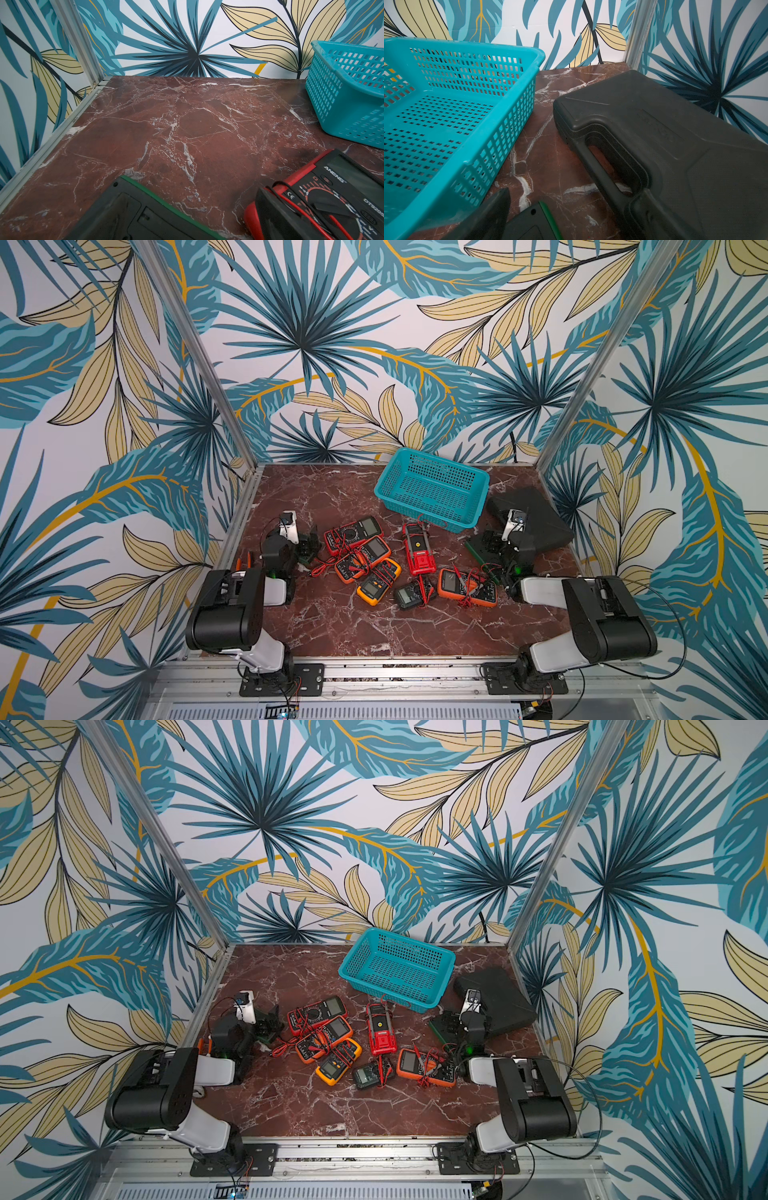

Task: Put the multimeter into the basket
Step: Pick up the multimeter from the center of the board.

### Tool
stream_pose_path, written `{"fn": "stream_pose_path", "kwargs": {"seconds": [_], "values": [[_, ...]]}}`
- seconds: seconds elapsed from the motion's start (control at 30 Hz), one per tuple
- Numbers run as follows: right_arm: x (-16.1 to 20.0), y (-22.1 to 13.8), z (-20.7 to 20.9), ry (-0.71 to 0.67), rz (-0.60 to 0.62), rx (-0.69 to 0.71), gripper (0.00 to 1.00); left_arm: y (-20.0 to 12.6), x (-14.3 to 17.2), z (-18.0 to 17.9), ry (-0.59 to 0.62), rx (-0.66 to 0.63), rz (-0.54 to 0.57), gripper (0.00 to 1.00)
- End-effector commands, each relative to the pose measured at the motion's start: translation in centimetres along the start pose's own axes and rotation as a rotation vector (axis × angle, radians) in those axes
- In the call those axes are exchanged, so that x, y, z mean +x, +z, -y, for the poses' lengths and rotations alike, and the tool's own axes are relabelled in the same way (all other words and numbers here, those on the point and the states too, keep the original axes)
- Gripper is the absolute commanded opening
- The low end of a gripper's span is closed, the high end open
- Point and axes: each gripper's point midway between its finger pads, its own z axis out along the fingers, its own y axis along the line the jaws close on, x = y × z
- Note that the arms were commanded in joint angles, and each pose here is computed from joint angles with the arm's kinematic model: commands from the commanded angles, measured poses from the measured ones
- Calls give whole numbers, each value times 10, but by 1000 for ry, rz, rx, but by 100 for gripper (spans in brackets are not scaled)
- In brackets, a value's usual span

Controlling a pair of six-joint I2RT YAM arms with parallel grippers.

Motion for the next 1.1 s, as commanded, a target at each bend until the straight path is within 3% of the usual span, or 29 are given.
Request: {"fn": "stream_pose_path", "kwargs": {"seconds": [0.0,0.63,0.8,1.07], "values": [[-4,0,-2,3,12,-8,99,2,-15,-2,7,-16,46,100],[-42,-34,34,80,-13,167,99,-35,-62,-6,-15,-67,130,100],[-52,-57,49,162,-98,245,99,-49,-81,-3,-49,-58,149,100],[-38,-115,76,232,-359,406,100,-80,-108,16,-128,-5,164,100]]}}
